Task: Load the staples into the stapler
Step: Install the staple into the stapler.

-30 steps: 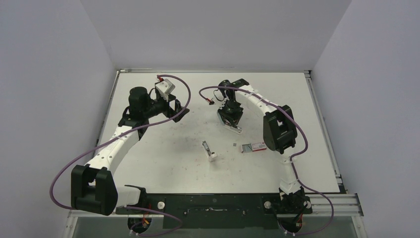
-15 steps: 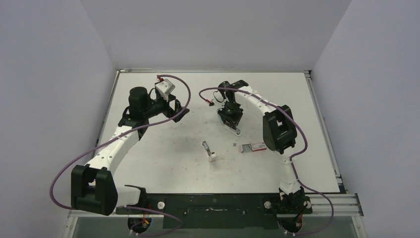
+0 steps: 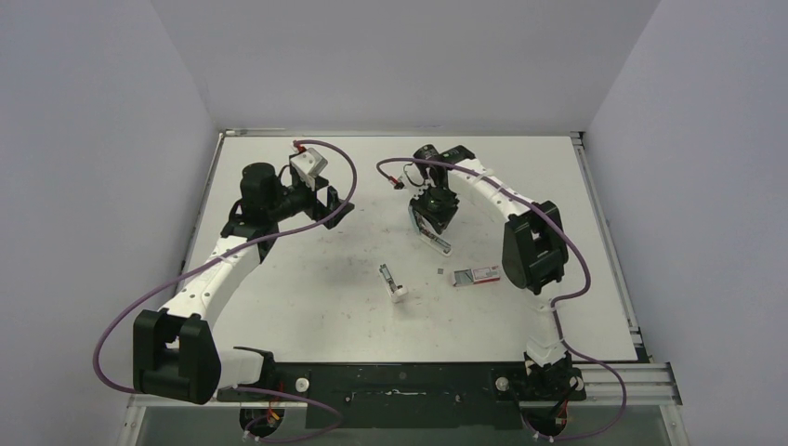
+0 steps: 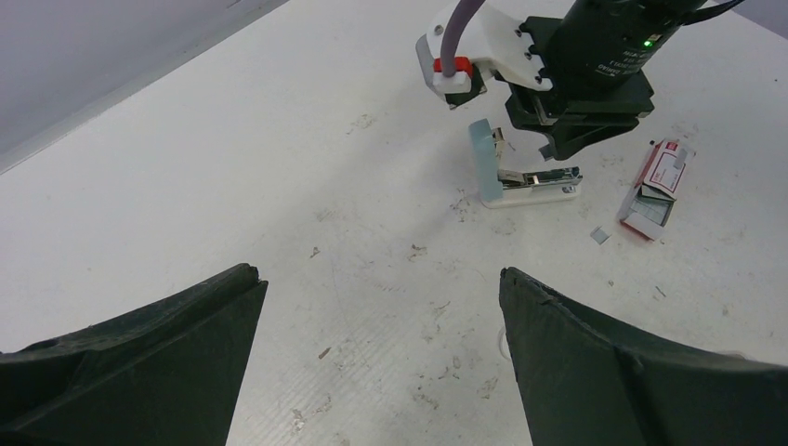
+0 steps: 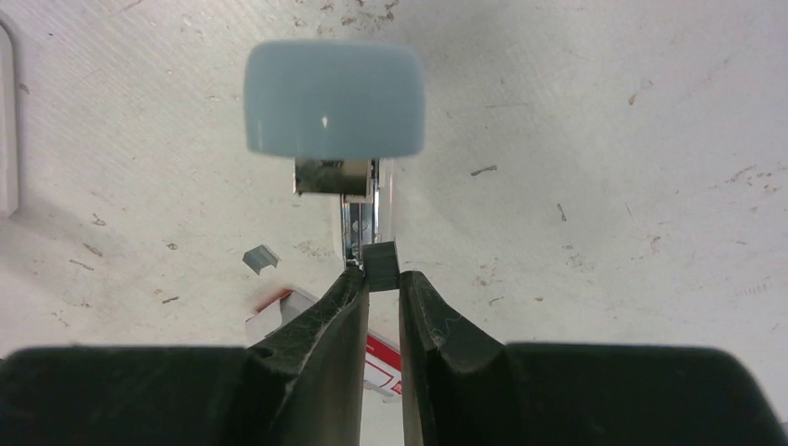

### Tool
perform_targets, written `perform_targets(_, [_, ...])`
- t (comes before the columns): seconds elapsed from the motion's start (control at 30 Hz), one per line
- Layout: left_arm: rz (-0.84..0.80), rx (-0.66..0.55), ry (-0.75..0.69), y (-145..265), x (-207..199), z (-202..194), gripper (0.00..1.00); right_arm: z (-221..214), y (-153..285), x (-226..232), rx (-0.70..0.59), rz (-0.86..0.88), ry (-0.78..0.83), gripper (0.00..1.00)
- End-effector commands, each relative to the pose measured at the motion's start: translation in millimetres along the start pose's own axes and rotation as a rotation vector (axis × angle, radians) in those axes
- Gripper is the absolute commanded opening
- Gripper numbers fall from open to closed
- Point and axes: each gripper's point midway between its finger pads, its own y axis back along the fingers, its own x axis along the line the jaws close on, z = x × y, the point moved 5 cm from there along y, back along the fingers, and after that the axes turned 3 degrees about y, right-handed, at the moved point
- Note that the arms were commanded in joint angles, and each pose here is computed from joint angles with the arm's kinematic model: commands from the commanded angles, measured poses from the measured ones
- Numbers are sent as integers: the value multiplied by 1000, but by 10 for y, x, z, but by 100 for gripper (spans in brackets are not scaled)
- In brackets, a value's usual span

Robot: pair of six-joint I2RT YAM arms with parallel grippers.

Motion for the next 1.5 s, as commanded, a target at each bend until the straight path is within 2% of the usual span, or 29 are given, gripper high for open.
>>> perform_targets(0.0, [25, -45, -49, 66, 19, 148, 98, 15, 288, 29, -79, -44, -42, 5])
perform_targets(0.47, [32, -44, -40, 57, 31, 155, 98, -99, 11, 144, -19, -4, -67, 5])
perform_targets(1.47, [36, -43, -52, 97, 25, 130, 98, 15, -127, 111, -5, -8, -55, 5])
